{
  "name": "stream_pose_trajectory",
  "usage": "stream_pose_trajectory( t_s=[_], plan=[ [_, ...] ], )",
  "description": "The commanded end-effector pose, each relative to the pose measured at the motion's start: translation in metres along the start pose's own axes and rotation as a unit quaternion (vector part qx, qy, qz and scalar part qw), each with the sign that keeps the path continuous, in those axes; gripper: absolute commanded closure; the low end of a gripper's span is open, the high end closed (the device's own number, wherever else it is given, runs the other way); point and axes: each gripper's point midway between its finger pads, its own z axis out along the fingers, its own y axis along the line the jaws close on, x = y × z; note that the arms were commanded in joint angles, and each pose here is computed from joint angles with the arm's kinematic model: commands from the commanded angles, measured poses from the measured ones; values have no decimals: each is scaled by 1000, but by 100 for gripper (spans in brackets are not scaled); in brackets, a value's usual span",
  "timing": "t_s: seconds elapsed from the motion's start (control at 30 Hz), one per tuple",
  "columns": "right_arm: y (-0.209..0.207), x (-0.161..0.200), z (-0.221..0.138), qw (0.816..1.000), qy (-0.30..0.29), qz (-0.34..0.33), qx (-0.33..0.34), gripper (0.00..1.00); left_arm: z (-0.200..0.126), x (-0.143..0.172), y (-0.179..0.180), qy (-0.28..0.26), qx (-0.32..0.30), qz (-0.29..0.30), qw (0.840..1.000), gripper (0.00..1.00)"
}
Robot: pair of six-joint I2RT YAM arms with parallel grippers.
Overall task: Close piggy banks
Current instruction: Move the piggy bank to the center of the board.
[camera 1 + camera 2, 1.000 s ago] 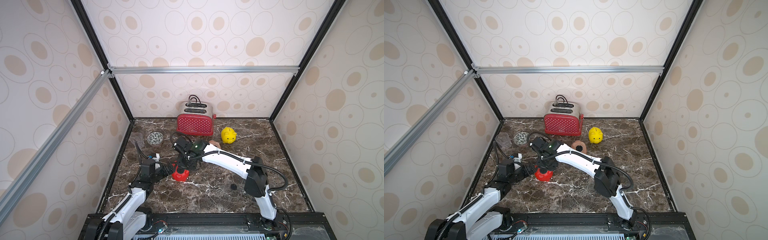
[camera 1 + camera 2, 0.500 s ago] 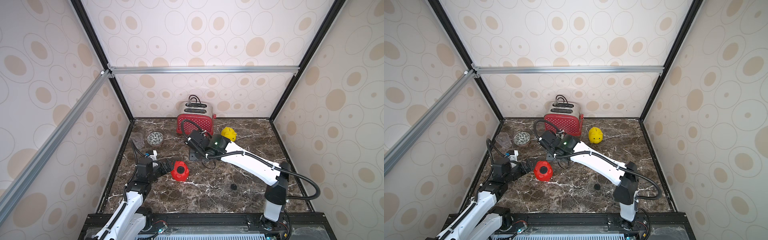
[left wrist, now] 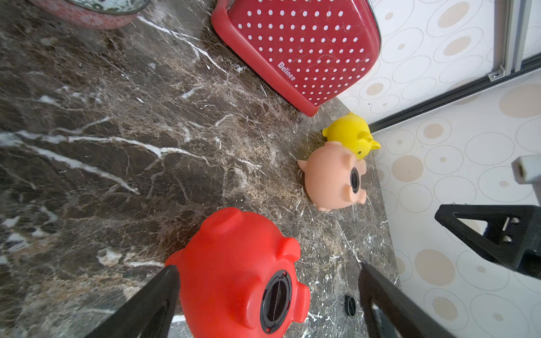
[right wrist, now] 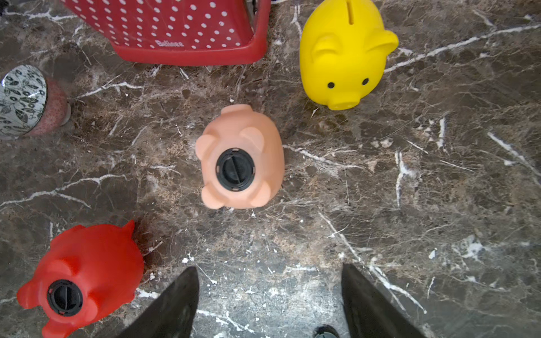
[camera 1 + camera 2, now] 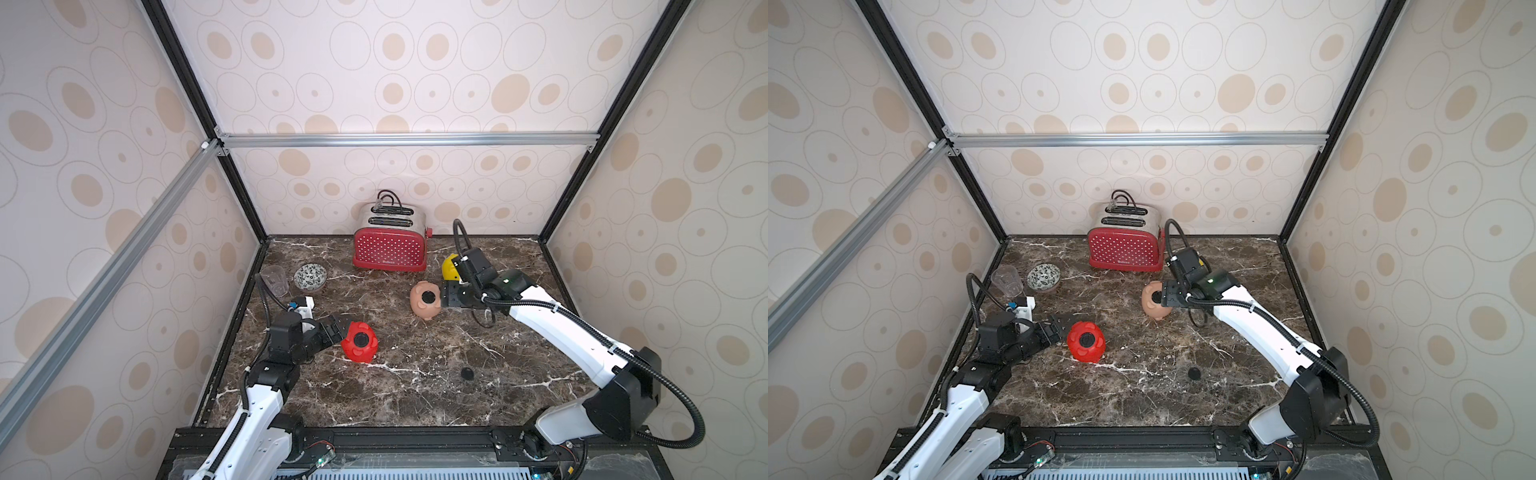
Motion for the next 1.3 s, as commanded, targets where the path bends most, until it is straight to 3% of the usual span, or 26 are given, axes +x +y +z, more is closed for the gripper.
stream_pose_trajectory(
  t_s=[0.0, 0.17, 0.53, 0.7, 1.03, 1.27],
  plan=[
    [8, -5, -5, 998, -1, -29, -57, 22, -4, -8, -18, 3, 18, 5, 1000, 6],
    [50, 16, -13, 982, 21, -65, -174, 19, -7, 2, -2, 6, -11, 8, 1000, 4],
    [129, 70, -17, 948, 73, -129, -282, 12, -4, 33, 3, 41, 24, -32, 998, 3],
    [150, 94, 12, 954, 100, -125, -255, 6, -6, 47, 7, 51, 35, -49, 997, 4],
    [197, 129, 46, 931, 168, -126, -297, 6, 0, 61, 14, 60, 39, -60, 996, 7],
    [213, 138, 58, 922, 184, -120, -318, 6, 3, 66, 16, 63, 44, -63, 995, 8]
  ],
)
